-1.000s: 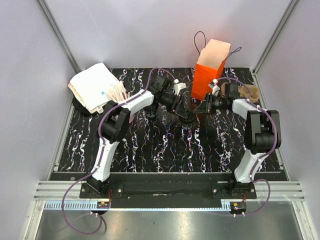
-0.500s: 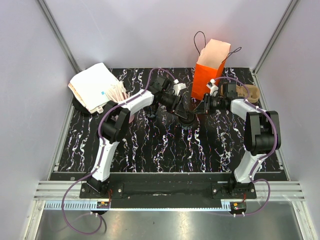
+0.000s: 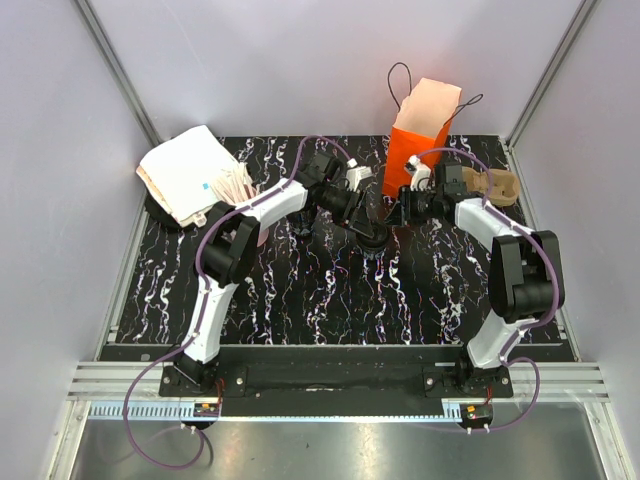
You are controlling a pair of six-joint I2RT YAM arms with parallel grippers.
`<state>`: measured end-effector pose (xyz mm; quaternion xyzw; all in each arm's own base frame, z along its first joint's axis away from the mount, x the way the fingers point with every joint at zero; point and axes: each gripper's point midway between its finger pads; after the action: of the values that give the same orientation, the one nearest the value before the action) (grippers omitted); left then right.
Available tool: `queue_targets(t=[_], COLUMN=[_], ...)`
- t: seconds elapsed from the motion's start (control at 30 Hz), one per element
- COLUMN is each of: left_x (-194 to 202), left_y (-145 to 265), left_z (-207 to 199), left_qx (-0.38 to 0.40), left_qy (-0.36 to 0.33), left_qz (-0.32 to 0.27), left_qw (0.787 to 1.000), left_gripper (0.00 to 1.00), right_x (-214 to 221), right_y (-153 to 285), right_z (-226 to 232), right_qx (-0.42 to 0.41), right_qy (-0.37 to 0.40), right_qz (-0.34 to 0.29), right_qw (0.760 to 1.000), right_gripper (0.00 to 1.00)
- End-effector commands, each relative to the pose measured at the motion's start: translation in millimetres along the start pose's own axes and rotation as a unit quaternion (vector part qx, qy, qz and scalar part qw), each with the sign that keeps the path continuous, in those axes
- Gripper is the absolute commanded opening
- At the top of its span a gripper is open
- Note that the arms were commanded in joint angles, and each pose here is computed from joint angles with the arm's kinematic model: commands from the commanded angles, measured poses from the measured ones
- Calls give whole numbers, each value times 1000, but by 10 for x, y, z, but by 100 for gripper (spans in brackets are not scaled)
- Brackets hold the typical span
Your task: Pack the takeout coffee
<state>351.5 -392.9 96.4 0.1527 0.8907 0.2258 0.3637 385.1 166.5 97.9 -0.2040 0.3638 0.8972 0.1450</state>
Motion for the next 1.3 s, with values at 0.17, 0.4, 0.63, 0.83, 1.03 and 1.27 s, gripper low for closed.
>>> queue_targets(t=[0.17,0.4,0.63,0.83,1.03,1.27], left_x=[551,566,546,534,518,502], left_y=[-217,-230,-231,-229,-231,-231], left_z=[428,442,440,439,442,443], left_qx=[-82,-82,-83,-84,-84,-85], left_qy=[-15,-12,-12,-11,-11,-11], left_qz=[71,72,70,69,68,66], left_qw=[994,994,994,994,994,994], left_gripper=[47,46,45,45,45,45], right_x=[244,-68,-86,82,209,460], right_y=[46,324,477,488,548,457], right_z=[-20,366,540,494,390,282], right_qx=[59,6,-68,-96,-102,-110], right_qy=[41,56,30,6,-12,-43], right_qz=[39,-2,1,22,27,63], right_qw=[997,998,997,995,994,991], right_gripper=[40,48,51,50,49,48])
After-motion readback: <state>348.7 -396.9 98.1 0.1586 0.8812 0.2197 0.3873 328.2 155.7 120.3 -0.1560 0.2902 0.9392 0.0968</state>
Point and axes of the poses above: each gripper's point midway between its finger pads, its own y axis back along the fingers, its own z axis along the line the jaws close on, x = y × z, and after that the axes turned 11 degrees about -y, right-handed
